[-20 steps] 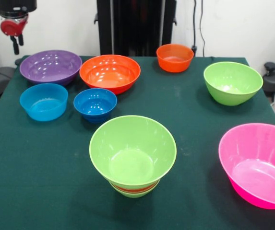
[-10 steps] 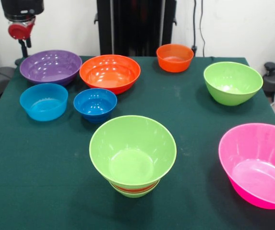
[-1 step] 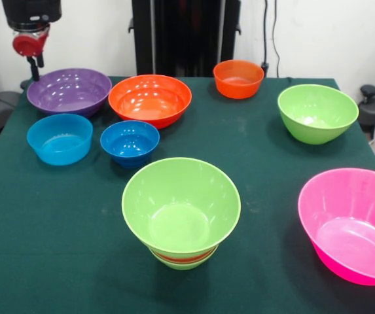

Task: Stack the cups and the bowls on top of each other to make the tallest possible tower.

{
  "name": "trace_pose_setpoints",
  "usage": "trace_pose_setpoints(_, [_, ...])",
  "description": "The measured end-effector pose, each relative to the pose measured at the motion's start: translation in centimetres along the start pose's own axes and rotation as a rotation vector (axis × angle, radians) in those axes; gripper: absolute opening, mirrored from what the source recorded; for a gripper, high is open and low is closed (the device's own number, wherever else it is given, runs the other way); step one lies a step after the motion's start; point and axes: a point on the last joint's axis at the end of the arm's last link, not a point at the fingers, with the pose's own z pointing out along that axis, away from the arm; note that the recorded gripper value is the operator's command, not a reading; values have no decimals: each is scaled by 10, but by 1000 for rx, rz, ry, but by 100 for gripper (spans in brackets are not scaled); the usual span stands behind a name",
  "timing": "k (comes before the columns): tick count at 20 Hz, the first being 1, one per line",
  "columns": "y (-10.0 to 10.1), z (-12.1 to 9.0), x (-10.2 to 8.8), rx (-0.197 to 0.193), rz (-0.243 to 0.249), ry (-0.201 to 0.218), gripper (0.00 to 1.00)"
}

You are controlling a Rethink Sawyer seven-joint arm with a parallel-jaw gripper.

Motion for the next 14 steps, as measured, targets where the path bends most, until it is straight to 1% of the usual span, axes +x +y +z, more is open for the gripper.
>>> trace_pose_setpoints(8, [25,2,11,-6,-48,-19,100])
trace_pose_setpoints(12, [35,6,16,-1,-62,-25,100])
trace_pose_setpoints(14, [38,10,20,3,-64,-21,100])
